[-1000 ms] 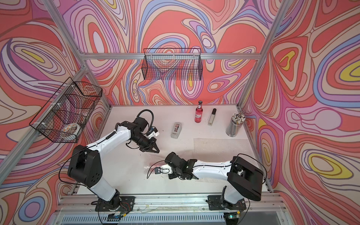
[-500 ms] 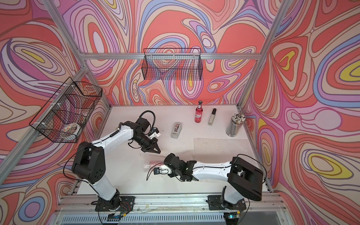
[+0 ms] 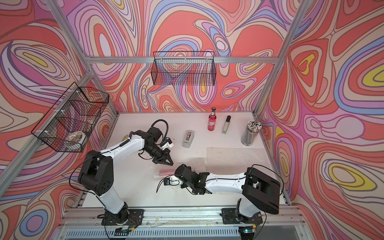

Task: Wrap wine bottles in bubble wrap
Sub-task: Adjust the bubble wrap at the center of the board.

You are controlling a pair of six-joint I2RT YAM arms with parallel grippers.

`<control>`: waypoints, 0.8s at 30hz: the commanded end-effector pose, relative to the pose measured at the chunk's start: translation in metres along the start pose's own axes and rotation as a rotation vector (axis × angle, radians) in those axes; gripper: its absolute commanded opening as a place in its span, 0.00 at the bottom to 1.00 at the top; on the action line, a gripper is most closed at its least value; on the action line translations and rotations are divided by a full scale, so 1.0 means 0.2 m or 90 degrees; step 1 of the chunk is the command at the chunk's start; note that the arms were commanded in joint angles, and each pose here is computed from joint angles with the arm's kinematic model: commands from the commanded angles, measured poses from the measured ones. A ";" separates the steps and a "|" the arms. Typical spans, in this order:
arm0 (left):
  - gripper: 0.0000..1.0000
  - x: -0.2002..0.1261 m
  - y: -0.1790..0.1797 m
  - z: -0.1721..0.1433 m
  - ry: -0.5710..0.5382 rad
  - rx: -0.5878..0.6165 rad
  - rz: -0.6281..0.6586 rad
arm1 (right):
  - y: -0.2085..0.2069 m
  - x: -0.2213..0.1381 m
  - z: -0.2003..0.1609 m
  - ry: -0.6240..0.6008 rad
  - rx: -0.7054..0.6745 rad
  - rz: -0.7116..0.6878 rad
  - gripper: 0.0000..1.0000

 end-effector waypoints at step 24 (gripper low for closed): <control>0.00 -0.17 0.04 -0.07 -0.073 -0.026 0.024 | -0.33 -0.21 -0.07 -0.165 0.315 -0.017 0.86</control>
Point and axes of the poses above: each gripper's point midway between its finger pads, its own x axis out along the fingers, its own y axis along the line the jaws close on, z = x × y, the point moved 7 cm from there along -x, back along the fingers, and after that the axes turned 3 degrees about -x, right-handed, at the moved point
